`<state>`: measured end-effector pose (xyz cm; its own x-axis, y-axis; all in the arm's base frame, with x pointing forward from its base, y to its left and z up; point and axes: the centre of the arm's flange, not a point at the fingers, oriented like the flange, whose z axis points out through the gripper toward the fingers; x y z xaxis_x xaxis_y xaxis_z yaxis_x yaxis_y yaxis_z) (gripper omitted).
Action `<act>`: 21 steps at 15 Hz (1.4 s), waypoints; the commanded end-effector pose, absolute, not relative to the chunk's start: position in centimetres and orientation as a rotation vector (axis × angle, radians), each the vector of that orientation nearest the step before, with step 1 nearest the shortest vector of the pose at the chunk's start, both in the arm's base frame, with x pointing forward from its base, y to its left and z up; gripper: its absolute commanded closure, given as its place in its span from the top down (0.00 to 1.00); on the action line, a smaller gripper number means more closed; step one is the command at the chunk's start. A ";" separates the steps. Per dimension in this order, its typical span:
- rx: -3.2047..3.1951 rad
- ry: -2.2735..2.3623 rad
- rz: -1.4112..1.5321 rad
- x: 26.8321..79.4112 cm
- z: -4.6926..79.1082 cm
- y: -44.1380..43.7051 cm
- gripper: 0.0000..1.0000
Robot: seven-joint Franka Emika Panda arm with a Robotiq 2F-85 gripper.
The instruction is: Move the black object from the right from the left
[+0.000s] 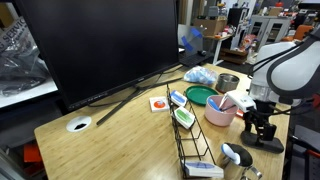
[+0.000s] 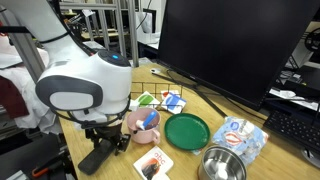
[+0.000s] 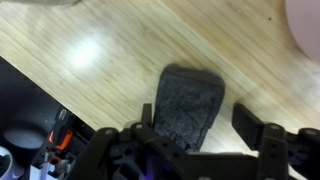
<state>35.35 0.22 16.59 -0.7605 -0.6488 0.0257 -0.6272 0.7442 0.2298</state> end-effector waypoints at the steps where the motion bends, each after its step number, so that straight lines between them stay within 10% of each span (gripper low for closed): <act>1: 0.985 -2.893 -0.230 33.7 15.6 -0.3 0.52; 4: 0.940 -2.913 -0.222 33.3 15.2 -0.1 0.34; 21: 1.310 -2.567 -0.304 33.9 25.3 -0.3 0.32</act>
